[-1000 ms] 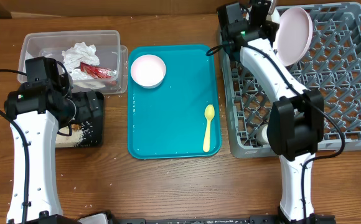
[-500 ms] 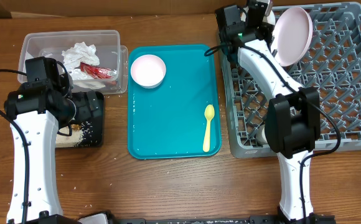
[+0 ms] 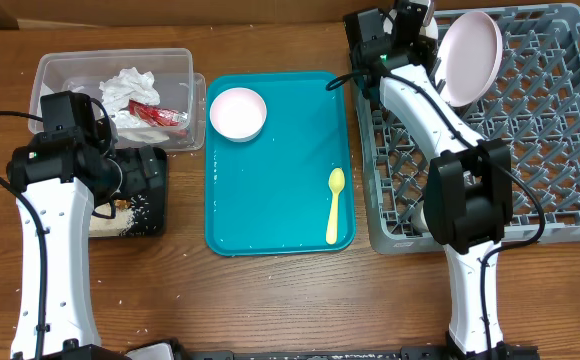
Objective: Sort waste into correct bins and load items into the dishwasher
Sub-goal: 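Carry the white bowl to the rack and set it beside the plate, then move the right gripper to the small pink bowl and grasp it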
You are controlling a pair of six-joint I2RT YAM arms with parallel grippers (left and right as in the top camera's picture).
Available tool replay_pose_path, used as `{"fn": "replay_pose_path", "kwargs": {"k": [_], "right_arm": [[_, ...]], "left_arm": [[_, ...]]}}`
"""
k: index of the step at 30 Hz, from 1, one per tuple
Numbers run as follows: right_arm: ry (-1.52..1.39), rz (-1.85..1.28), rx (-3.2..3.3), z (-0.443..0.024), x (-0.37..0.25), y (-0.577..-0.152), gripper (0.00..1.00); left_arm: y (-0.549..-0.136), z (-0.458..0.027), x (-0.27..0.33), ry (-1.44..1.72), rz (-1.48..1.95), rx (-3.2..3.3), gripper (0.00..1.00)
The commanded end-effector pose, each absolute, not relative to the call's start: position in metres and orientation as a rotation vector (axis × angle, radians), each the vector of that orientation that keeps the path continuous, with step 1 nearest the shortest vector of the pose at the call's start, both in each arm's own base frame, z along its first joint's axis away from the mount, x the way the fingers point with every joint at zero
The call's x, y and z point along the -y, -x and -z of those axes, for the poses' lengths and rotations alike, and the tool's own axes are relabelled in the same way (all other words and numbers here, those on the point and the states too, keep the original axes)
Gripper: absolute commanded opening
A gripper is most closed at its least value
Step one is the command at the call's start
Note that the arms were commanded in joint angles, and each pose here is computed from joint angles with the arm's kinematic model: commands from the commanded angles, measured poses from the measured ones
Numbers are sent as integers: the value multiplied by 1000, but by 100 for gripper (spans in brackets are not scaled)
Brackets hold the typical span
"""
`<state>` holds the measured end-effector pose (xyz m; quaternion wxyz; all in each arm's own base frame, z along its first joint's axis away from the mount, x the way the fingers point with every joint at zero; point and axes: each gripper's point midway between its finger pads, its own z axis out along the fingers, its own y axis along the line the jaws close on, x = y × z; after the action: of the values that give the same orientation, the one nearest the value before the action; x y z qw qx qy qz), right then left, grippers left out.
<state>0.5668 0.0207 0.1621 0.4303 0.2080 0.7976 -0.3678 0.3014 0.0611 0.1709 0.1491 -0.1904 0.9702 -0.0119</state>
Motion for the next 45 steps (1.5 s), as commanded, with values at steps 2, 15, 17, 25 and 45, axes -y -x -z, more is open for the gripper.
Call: {"fn": "replay_pose_path", "kwargs": {"k": [2, 15, 17, 25, 45], "right_arm": [[-486, 1070, -1935, -162, -11, -567, 4], [-382, 1036, -2028, -149, -32, -565, 4], [-344, 1041, -2056, -145, -40, -561, 4], [-278, 1011, -2096, -138, -61, -557, 6], [-79, 720, -2359, -133, -125, -535, 75]], "left_arm": [[-302, -169, -61, 522, 45, -2796, 100], [-302, -169, -61, 522, 45, -2796, 100], [-302, -169, -61, 522, 45, -2796, 100], [-302, -169, -61, 522, 45, -2796, 100], [-302, -169, -61, 522, 45, -2796, 100]]}}
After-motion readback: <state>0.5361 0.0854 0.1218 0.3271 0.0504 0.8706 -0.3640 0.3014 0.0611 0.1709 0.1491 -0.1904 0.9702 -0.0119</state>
